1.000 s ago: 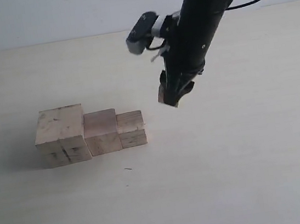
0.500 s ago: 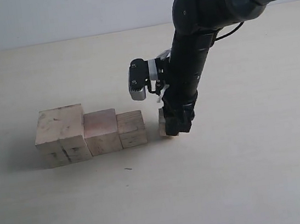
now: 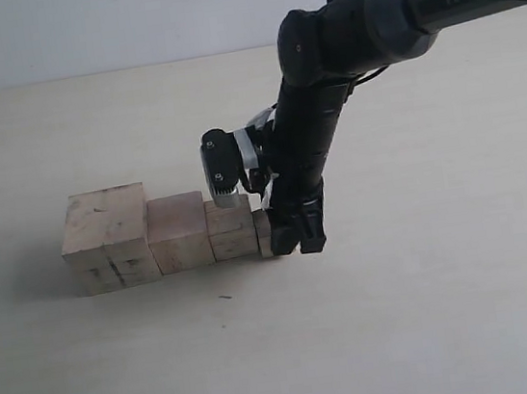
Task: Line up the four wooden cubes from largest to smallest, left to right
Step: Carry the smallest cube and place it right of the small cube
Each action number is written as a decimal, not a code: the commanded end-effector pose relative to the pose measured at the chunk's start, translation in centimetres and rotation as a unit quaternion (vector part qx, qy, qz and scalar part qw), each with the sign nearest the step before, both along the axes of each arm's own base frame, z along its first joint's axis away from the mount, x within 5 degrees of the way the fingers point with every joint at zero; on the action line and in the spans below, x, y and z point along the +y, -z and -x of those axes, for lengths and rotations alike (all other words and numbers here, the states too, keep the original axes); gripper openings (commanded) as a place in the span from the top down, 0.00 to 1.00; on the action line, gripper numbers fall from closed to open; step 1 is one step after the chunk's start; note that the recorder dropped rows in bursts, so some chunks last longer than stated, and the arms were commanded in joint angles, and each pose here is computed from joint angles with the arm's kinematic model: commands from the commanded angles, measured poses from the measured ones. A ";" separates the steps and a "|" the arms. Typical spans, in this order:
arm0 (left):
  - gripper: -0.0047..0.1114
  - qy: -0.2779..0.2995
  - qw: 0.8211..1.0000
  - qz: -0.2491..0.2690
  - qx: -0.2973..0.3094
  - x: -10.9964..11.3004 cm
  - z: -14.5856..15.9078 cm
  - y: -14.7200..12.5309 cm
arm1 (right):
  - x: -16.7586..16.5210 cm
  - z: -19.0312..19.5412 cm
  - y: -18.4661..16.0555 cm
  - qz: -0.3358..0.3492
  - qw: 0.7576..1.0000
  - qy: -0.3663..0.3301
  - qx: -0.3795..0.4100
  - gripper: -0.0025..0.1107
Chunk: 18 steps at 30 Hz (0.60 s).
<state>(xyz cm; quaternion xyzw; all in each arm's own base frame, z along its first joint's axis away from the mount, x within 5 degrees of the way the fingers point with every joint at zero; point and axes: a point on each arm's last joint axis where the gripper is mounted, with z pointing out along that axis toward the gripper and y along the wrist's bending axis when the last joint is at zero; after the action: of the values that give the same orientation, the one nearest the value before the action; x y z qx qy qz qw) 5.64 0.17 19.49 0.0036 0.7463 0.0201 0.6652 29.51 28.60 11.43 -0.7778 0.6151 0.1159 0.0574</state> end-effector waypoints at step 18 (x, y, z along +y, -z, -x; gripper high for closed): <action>0.96 -0.002 1.000 -0.002 -0.005 0.0 0.0 -0.1 | 0.5 -0.9 0.5 -0.011 0.998 0.007 -0.055 0.98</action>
<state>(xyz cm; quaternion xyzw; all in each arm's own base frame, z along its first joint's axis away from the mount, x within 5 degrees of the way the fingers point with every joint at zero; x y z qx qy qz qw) 5.64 0.17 19.49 0.0036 0.7463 0.0201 0.6652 30.02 29.02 11.45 -0.7705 0.6232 0.0993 0.0901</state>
